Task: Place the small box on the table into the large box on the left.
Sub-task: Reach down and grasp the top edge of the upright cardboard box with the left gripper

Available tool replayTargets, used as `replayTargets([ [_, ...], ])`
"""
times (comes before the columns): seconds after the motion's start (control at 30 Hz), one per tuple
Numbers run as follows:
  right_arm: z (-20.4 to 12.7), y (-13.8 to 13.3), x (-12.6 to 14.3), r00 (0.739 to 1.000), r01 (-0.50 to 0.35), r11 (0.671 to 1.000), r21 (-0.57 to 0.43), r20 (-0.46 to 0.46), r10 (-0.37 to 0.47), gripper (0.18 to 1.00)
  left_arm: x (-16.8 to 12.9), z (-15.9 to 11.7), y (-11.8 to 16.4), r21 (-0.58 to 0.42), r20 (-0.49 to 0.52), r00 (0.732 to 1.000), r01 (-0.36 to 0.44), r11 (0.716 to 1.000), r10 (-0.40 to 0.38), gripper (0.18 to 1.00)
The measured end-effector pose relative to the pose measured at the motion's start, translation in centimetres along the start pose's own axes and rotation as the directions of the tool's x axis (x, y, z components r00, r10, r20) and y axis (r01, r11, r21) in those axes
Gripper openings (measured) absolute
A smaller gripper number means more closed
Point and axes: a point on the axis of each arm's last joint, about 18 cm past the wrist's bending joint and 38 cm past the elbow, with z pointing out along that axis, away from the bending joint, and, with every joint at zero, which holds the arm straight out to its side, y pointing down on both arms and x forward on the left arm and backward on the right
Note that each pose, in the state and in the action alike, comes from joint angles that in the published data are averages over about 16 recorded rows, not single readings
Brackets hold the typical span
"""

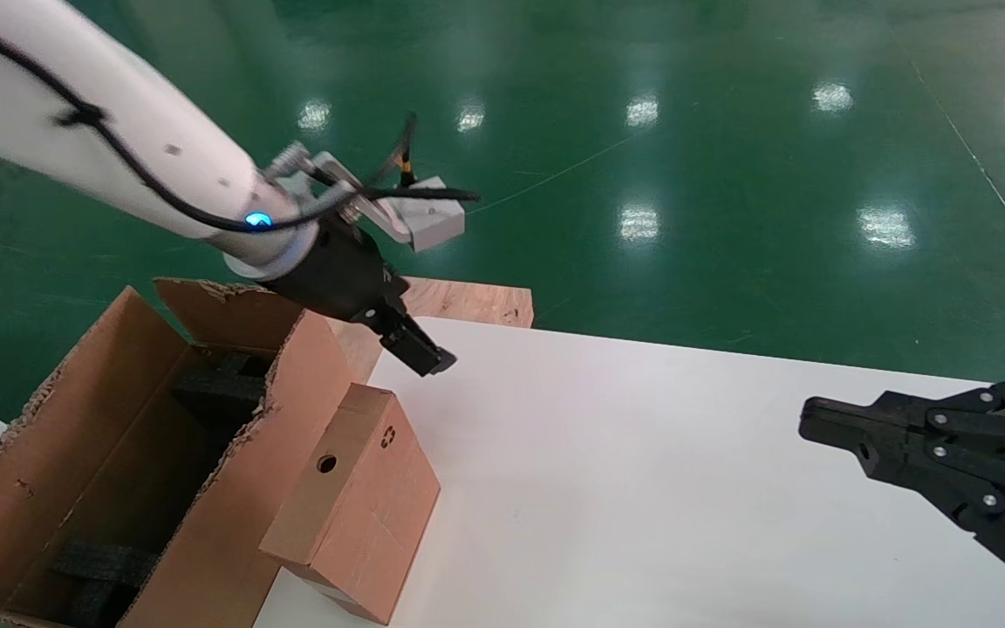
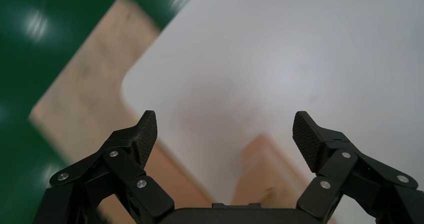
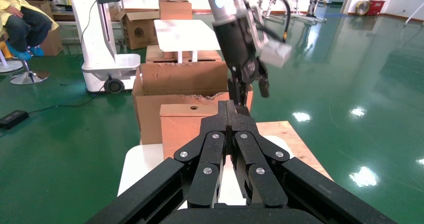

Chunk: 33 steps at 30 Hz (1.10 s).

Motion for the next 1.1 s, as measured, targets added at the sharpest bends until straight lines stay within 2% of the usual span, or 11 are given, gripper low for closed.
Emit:
replayTargets([
  [0.17, 0.0, 0.0, 0.0, 1.000, 0.000, 1.000, 0.000, 0.000, 0.000, 0.191, 0.2, 0.2, -0.7, -0.087, 0.072, 0.996, 0.049, 0.995, -0.043, 1.001],
  [0.3, 0.0, 0.0, 0.0, 1.000, 0.000, 1.000, 0.000, 0.000, 0.000, 0.191, 0.7, 0.2, -0.9, -0.133, 0.089, 0.994, 0.075, 0.988, -0.063, 1.001],
  [0.7, 0.0, 0.0, 0.0, 1.000, 0.000, 1.000, 0.000, 0.000, 0.000, 0.191, 2.2, 0.1, 0.2, -0.257, 0.062, 0.993, 0.117, 0.959, -0.105, 1.001],
  [1.1, 0.0, 0.0, 0.0, 1.000, 0.000, 1.000, 0.000, 0.000, 0.000, 0.191, 4.1, 0.3, 2.2, -0.380, -0.013, 0.991, 0.117, 0.917, -0.132, 1.001],
])
